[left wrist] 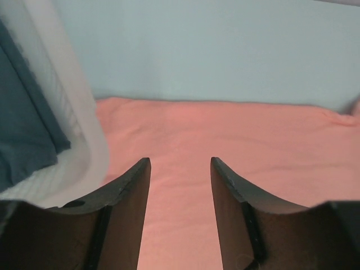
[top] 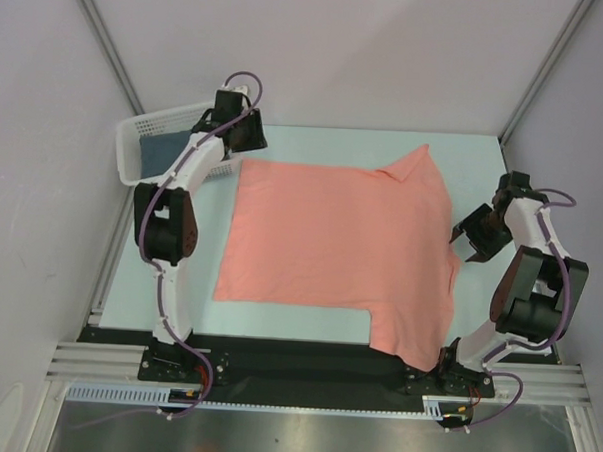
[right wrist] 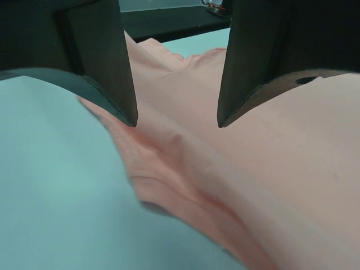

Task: Fold and stack the t-shirts
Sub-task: Flatten the tshirt out

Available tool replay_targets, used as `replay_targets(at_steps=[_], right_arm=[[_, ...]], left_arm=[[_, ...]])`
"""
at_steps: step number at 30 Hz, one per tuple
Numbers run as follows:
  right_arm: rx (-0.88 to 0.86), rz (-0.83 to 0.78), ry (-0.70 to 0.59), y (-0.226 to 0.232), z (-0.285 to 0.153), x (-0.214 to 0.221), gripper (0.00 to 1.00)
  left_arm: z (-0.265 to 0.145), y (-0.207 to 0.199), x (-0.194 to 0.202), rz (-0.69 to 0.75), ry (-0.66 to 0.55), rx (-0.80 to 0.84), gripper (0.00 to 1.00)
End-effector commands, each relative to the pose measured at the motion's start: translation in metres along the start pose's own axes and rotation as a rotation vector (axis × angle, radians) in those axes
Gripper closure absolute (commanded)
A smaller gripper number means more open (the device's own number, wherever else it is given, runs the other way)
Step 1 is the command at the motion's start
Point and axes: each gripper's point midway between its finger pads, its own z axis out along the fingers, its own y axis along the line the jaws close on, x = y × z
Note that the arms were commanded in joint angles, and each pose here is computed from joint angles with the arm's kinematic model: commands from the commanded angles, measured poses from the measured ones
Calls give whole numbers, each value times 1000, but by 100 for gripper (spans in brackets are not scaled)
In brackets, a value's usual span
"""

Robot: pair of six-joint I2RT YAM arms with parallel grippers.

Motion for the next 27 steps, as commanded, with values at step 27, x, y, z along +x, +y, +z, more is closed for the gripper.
replay_targets(at_steps=[27], right_arm=[[78, 17, 47, -48, 68, -2, 59]], left_arm=[[-76, -31, 173, -7, 253, 78, 53]])
